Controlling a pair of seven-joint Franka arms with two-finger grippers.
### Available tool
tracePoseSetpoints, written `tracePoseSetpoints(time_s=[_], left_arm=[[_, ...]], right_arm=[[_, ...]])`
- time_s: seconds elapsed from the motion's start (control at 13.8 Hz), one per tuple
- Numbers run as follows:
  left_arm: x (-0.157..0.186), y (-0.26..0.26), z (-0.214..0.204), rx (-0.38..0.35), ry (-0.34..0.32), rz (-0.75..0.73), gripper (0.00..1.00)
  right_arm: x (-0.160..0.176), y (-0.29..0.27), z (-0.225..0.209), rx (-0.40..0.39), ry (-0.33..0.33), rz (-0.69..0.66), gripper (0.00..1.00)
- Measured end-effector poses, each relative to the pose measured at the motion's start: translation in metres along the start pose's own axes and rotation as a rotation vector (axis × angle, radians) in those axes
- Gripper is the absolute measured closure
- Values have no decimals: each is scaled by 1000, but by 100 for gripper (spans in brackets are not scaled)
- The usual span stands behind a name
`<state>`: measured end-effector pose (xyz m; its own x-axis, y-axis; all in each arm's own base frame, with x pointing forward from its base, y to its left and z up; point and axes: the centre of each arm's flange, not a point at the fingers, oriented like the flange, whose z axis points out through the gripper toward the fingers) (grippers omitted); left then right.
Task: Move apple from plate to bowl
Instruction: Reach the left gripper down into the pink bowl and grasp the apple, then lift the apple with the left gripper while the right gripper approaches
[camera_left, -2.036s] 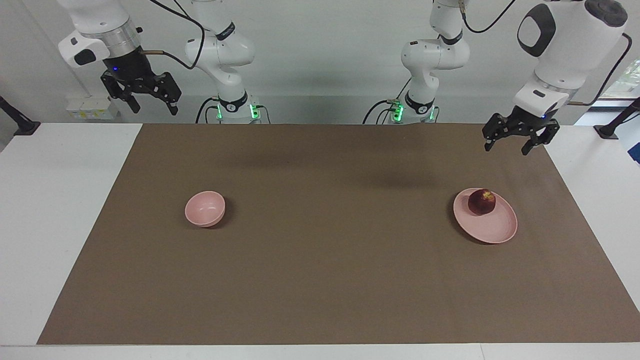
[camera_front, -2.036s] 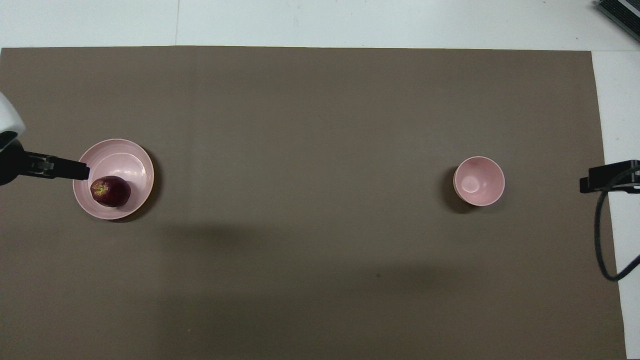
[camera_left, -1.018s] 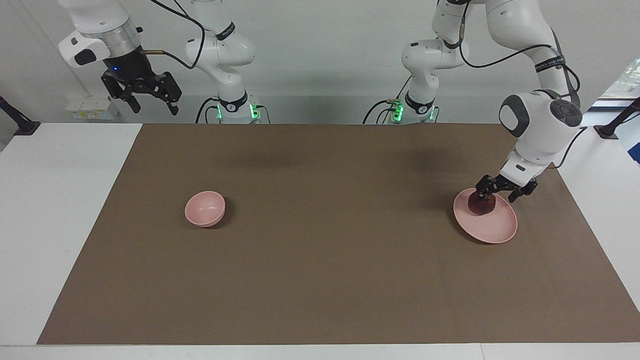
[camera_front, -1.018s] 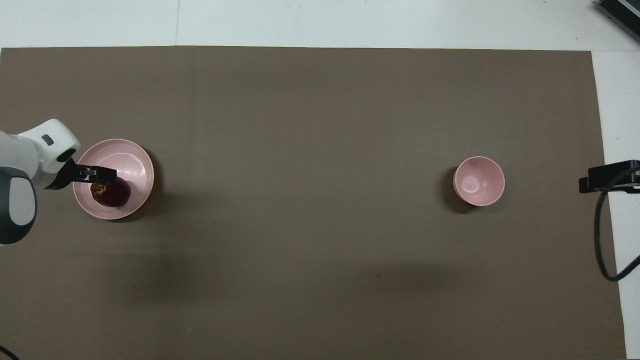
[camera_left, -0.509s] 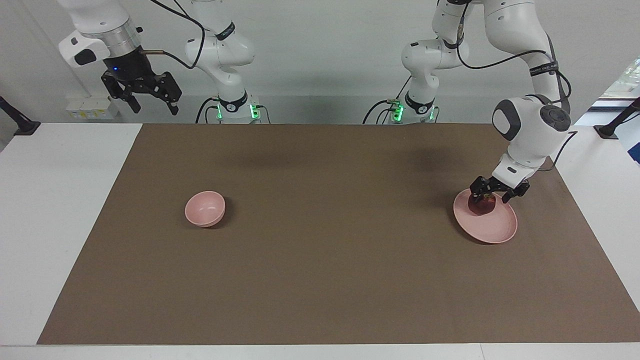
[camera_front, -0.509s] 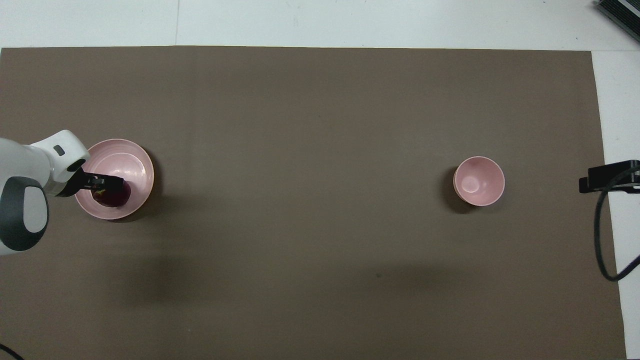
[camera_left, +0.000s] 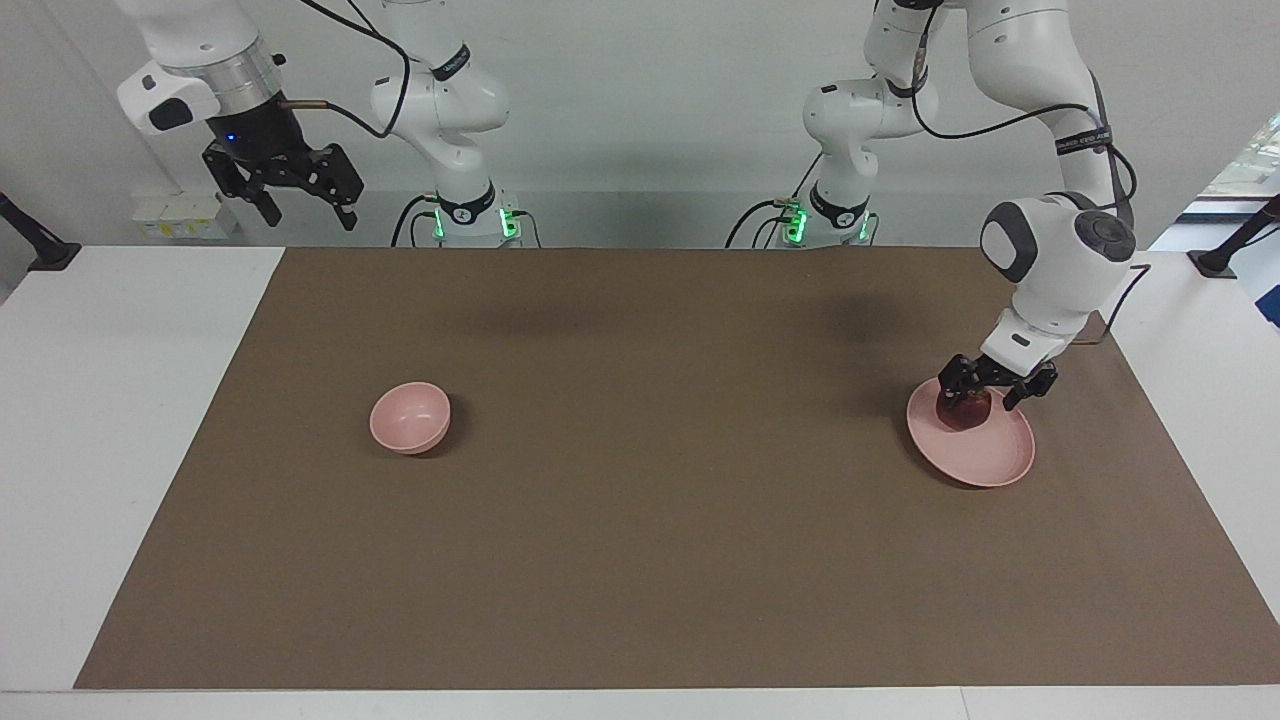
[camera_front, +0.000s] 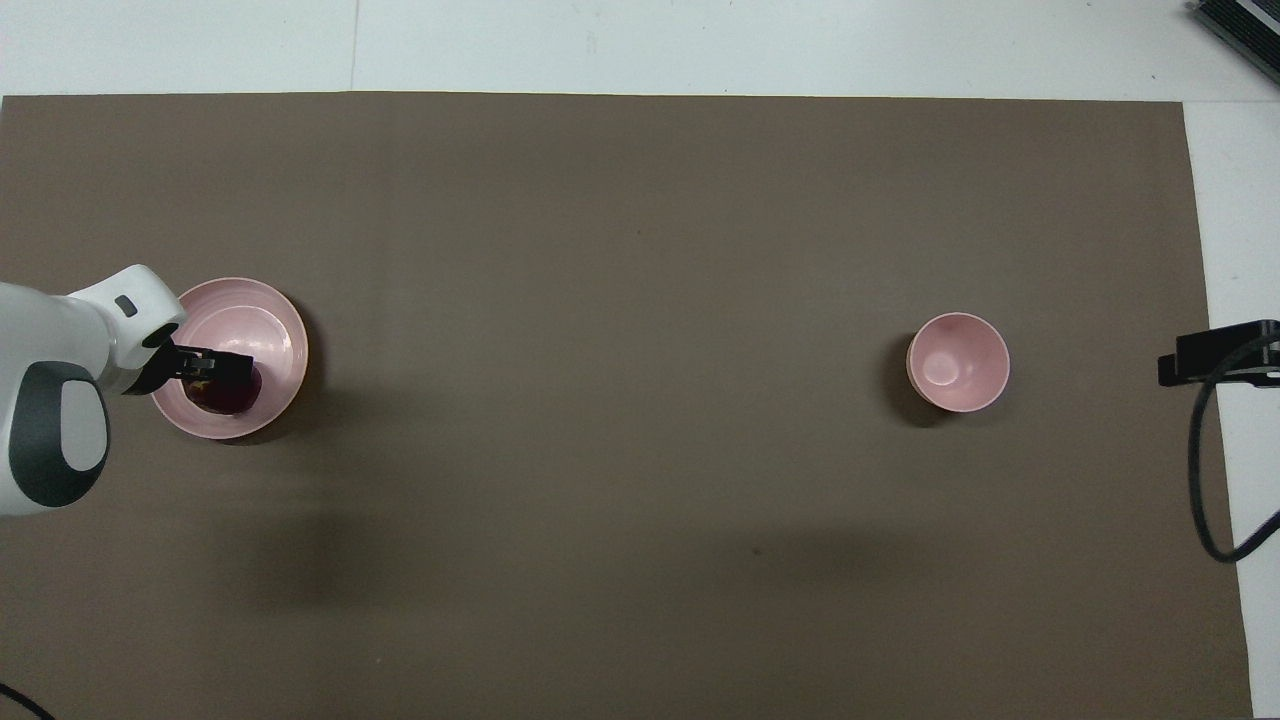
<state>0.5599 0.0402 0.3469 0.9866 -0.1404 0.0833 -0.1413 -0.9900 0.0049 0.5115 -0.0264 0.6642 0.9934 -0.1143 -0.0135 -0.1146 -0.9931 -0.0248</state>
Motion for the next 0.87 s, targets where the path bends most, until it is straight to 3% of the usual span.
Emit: tracePoseSetpoints(time_s=[0.29, 0.36, 0.44, 0.58, 0.65, 0.87], left_arm=[[0, 2, 11, -4, -8, 2, 0], [0, 2, 11, -5, -10, 5, 7], [0, 2, 11, -5, -11, 6, 7], [-1, 2, 7, -6, -15, 7, 29], [-3, 1, 3, -7, -20, 7, 34], [-2, 1, -15, -3, 2, 7, 37]], right_arm=[[-5, -1, 2, 3, -35, -2, 0], [-6, -2, 2, 5, -37, -4, 0], [-7, -5, 2, 4, -42, -9, 0], [-8, -14, 2, 3, -41, -33, 0], [-8, -19, 1, 2, -37, -43, 0], [-5, -33, 11, 9, -26, -67, 0]])
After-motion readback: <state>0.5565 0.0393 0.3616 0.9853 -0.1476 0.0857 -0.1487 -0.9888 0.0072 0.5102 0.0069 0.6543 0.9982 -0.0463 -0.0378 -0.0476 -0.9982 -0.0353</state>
